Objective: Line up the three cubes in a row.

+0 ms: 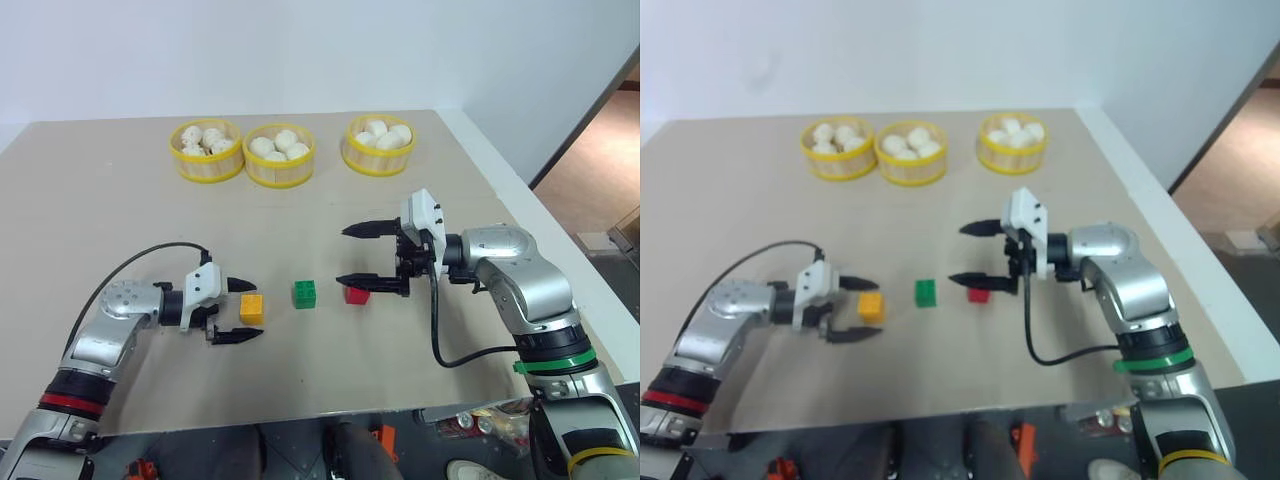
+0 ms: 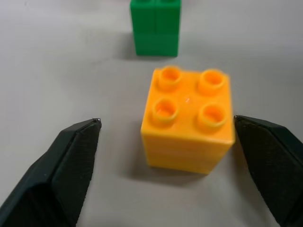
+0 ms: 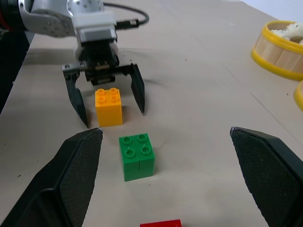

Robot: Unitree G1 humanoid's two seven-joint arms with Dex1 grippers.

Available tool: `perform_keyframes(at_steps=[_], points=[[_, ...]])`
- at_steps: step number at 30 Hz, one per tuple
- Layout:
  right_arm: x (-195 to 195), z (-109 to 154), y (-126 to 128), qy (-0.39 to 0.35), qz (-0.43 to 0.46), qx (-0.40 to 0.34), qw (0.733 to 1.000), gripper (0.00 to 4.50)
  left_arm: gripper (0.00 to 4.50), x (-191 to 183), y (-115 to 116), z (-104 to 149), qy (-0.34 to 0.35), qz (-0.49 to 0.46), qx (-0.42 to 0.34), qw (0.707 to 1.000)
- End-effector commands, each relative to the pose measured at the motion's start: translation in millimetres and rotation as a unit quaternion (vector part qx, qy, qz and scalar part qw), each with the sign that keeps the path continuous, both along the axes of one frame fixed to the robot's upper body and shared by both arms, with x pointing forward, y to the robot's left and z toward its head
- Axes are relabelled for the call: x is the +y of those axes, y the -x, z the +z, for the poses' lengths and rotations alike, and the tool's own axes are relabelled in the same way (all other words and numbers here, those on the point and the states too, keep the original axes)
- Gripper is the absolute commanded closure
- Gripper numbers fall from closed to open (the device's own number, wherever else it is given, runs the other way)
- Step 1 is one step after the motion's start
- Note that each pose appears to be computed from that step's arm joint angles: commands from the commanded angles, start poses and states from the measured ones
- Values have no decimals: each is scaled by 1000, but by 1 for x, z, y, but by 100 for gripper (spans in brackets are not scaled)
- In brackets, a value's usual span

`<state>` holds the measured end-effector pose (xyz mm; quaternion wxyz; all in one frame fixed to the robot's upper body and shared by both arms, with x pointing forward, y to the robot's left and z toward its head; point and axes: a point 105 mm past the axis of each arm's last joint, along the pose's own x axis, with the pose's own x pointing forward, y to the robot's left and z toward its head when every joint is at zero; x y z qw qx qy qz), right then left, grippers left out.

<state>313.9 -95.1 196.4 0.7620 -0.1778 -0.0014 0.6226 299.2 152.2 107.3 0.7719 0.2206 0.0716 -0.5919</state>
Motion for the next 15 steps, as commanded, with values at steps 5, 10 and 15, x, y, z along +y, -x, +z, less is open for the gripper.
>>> perform_keyframes(at_steps=[5, 10, 15], points=[[-2, 39, -2, -86, -27, 10, 996, 0, 4, 14, 0, 73, 54, 34, -54, 996], [-15, 44, -12, -92, -62, 3, 994, 0, 4, 25, -10, 107, 151, 120, -35, 981], [-39, 17, -32, -71, -134, -24, 988, 0, 4, 44, -36, 84, 132, 241, -77, 958]])
